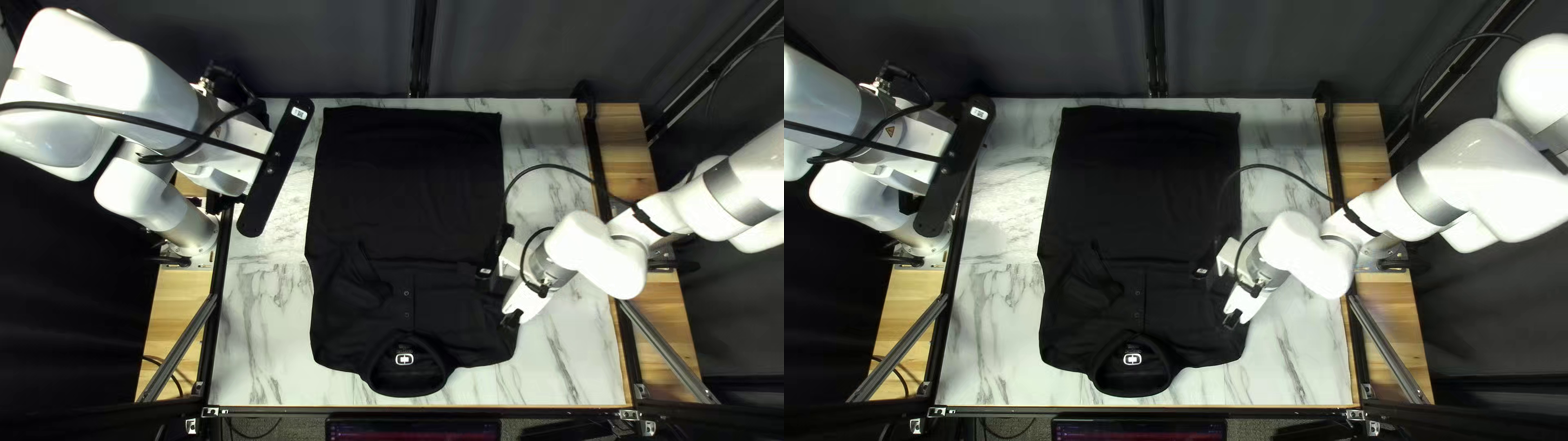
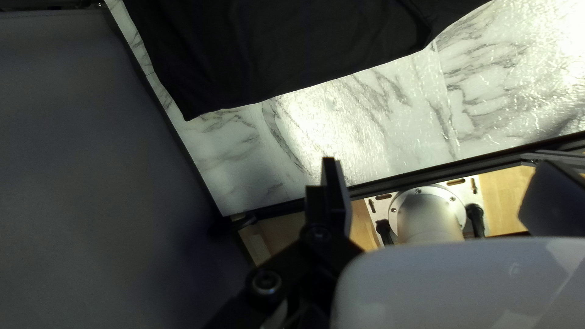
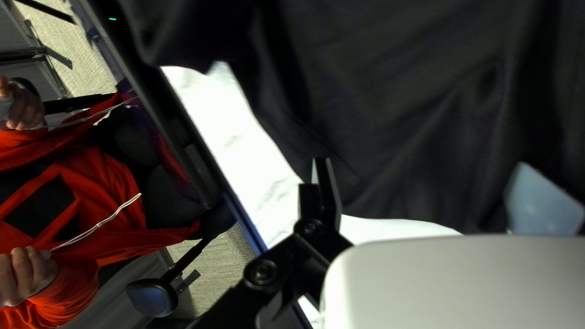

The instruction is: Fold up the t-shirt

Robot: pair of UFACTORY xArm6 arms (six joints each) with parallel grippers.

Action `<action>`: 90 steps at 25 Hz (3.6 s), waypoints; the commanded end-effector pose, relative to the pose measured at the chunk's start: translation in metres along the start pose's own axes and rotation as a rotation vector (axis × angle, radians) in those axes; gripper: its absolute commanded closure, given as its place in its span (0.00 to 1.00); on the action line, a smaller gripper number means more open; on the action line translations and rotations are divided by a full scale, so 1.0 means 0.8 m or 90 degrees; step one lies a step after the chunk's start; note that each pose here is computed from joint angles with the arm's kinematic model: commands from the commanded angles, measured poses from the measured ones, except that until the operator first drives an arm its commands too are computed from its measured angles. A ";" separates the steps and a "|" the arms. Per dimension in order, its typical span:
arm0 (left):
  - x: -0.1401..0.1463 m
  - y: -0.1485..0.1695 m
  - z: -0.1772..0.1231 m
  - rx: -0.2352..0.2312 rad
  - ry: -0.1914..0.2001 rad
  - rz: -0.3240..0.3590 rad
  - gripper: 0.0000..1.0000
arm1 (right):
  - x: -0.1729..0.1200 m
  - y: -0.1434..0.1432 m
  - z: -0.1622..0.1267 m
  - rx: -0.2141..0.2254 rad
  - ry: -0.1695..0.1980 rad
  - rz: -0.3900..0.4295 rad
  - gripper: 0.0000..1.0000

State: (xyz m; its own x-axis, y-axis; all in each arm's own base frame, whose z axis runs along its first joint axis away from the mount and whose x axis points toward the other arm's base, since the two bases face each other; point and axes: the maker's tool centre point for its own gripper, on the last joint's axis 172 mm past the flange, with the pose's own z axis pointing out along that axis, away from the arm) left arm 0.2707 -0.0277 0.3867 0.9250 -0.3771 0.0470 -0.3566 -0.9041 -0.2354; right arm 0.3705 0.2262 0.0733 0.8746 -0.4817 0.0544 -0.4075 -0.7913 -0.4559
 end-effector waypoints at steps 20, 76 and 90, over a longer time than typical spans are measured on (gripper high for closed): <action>0.000 0.000 0.000 0.000 0.000 0.000 0.00 | -0.029 0.022 0.021 -0.022 -0.004 0.035 0.00; 0.000 0.000 0.000 0.000 0.000 0.000 0.00 | 0.002 0.023 -0.024 -0.155 0.002 0.018 1.00; 0.000 0.000 0.000 0.000 0.000 0.000 0.00 | 0.047 -0.015 -0.028 -0.134 0.020 0.035 1.00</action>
State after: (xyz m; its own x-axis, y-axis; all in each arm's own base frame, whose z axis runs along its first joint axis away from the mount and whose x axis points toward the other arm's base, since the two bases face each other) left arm 0.2707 -0.0277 0.3867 0.9250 -0.3771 0.0470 -0.3566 -0.9041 -0.2354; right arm 0.3952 0.2087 0.1014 0.8491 -0.5243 0.0641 -0.4939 -0.8311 -0.2555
